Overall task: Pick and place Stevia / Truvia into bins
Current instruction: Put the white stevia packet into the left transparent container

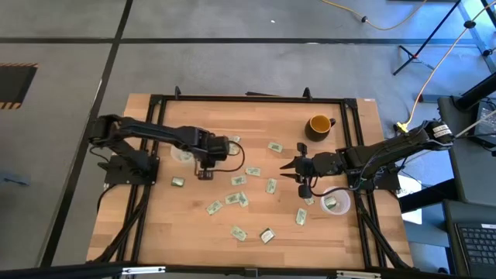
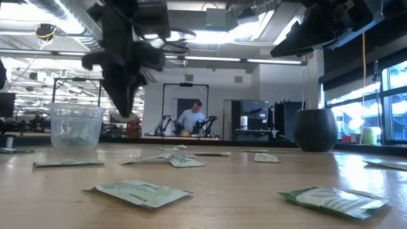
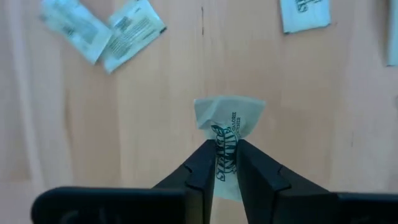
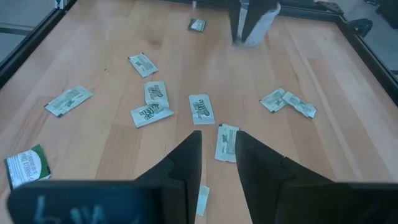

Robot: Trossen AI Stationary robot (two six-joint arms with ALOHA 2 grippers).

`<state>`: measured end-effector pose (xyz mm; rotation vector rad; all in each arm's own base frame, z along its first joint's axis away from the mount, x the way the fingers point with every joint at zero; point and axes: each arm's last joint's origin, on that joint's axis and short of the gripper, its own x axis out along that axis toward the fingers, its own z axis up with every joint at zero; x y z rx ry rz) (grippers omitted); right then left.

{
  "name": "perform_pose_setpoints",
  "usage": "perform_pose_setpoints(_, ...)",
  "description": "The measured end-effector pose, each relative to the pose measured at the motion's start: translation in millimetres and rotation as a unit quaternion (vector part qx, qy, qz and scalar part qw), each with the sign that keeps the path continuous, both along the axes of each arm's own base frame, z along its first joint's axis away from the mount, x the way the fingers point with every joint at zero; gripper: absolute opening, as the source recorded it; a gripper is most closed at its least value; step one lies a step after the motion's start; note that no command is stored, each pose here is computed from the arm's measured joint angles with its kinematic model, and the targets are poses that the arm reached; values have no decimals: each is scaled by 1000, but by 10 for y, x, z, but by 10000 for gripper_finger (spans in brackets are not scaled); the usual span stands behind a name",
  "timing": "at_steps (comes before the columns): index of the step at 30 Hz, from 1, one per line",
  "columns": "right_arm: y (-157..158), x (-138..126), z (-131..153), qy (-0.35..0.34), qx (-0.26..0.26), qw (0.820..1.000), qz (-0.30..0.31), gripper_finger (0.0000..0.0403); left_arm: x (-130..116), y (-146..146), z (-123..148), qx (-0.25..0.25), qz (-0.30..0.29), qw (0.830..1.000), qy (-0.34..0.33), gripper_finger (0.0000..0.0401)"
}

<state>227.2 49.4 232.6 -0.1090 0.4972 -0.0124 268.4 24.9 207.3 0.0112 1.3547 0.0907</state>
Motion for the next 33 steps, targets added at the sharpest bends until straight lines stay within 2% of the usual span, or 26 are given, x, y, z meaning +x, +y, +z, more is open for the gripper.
perform_pose_setpoints(4, 0, 0, 0, 0, 0, 1000, 0, 101, -185, -11, 238, 3, 28, 1000, -11, 57)
perform_pose_setpoints(8, 0, 0, 0, 0, 0, 1000, 0, 101, -435, -17, 429, 17, 90, 996, -5, 58)
perform_pose_setpoints(13, 0, 0, 0, 0, 0, 1000, 0, 101, -749, -28, 591, 29, 180, 983, 18, 58)
perform_pose_setpoints(16, 0, 0, 0, 0, 0, 1000, 0, 101, -841, -13, 638, 63, 221, 973, 16, 59)
perform_pose_setpoints(21, 0, 1, 0, 0, 0, 1000, 0, 101, -826, -3, 636, 75, 236, 969, 8, 62)
perform_pose_setpoints(33, 0, 1, 1, -1, 1, 1000, -1, 101, -601, 62, 373, 81, 250, 962, 76, 72)
